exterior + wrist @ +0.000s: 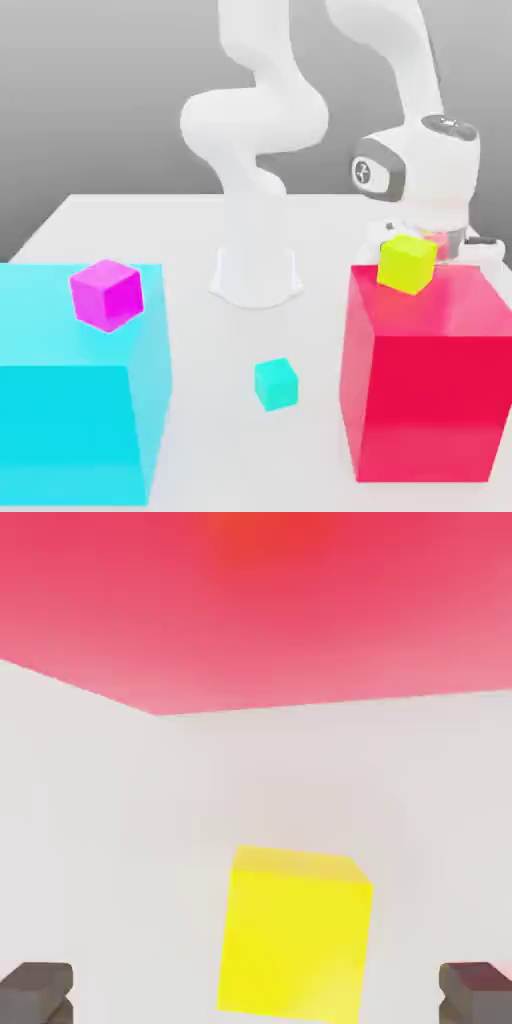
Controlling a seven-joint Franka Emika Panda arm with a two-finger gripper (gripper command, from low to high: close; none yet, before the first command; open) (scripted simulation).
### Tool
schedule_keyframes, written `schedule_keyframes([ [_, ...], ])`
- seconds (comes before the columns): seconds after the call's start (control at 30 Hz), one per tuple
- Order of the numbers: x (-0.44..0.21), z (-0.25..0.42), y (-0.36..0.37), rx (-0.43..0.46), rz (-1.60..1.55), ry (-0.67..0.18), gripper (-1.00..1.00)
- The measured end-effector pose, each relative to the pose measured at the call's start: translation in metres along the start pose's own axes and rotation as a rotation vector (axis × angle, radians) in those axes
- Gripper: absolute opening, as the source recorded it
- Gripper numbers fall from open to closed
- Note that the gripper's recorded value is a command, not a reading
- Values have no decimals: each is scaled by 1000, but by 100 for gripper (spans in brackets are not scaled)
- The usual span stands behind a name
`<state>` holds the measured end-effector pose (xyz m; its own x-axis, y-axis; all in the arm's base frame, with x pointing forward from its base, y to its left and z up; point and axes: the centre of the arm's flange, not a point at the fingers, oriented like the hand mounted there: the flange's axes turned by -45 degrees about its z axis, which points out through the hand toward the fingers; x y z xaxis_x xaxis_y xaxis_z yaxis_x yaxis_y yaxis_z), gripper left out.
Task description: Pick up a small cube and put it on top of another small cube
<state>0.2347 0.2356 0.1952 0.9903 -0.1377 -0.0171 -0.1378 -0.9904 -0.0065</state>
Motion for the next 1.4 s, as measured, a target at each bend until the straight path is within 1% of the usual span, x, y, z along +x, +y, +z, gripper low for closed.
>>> schedule_keyframes([
  [0.1, -2, 5, 6, -7, 51, 9, 0],
  [0.23, -8, 15, -2, -2, 39, 16, 0],
  [0.63, -9, 70, 0, -3, 41, 16, 0],
  [0.67, -10, 73, 1, -4, 42, 17, -100],
  [0.9, -10, 72, 0, -2, 42, 18, -100],
  [1.4, -10, 7, -1, -2, 40, 19, -100],
])
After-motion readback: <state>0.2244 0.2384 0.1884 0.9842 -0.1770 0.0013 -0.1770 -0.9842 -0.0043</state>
